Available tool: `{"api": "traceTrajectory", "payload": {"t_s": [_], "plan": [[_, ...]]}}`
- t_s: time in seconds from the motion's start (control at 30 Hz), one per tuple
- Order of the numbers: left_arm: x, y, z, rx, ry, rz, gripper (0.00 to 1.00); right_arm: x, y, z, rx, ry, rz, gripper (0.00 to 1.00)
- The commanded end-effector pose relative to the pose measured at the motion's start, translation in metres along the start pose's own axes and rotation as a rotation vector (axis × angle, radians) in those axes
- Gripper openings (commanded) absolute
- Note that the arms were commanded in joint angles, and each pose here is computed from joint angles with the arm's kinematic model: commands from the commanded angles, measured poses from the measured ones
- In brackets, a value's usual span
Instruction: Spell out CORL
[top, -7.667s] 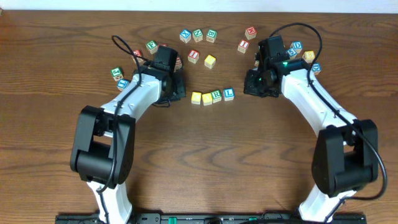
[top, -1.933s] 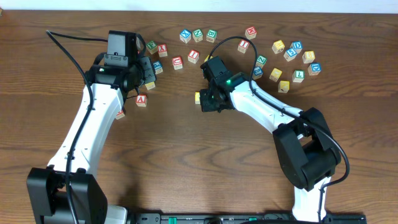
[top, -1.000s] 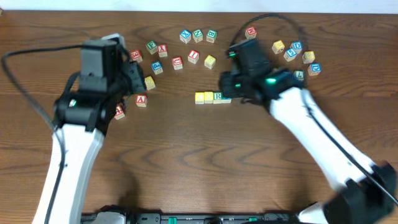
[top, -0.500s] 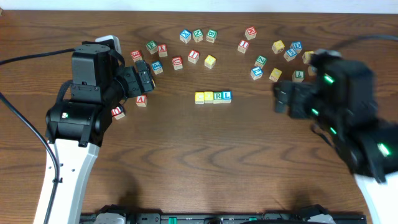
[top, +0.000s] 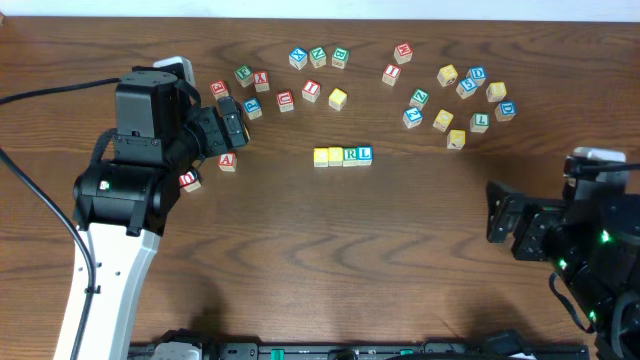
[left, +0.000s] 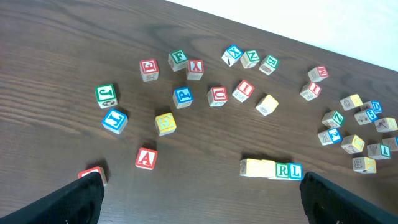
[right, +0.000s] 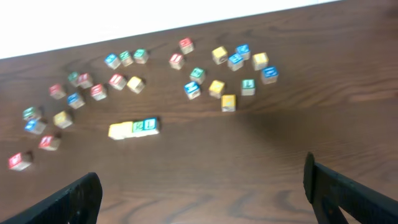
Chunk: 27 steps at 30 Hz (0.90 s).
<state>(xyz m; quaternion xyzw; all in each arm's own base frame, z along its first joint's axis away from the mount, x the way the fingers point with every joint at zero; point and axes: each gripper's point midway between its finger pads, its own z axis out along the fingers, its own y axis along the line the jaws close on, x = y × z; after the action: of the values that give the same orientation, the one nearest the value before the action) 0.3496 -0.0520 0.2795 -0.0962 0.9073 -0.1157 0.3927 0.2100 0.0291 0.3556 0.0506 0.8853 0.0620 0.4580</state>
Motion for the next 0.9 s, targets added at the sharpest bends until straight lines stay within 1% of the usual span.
{"api": "traceTrajectory", "payload": {"t_s": [0.0,0.1,0.23,0.33,0.5,0.63,0.87], "plan": [[0.001,0.003,0.002,-0.015,0.004,0.005,0.99,-0.006,-0.018,-0.002,0.101,-0.03,-0.015,0.99],[0.001,0.003,0.002,-0.015,0.004,0.005,0.99,-0.01,-0.021,0.0,0.124,-0.047,-0.012,0.99],[0.001,0.003,0.002,-0.015,0.004,0.005,0.99,-0.026,-0.02,0.011,0.132,-0.117,0.002,0.99],[0.001,0.003,0.002,-0.015,0.004,0.005,0.99,-0.033,-0.023,0.02,0.116,-0.186,0.028,0.99],[0.001,0.003,0.002,-0.015,0.004,0.005,0.99,-0.036,-0.019,0.037,0.01,-0.369,-0.061,0.99],[0.001,0.003,0.002,-0.015,0.004,0.005,0.99,-0.017,-0.026,0.048,-0.014,-0.505,-0.076,0.99],[0.001,0.003,0.002,-0.015,0.004,0.005,1.0,0.03,-0.042,0.068,-0.006,-0.672,-0.071,0.99]]}}
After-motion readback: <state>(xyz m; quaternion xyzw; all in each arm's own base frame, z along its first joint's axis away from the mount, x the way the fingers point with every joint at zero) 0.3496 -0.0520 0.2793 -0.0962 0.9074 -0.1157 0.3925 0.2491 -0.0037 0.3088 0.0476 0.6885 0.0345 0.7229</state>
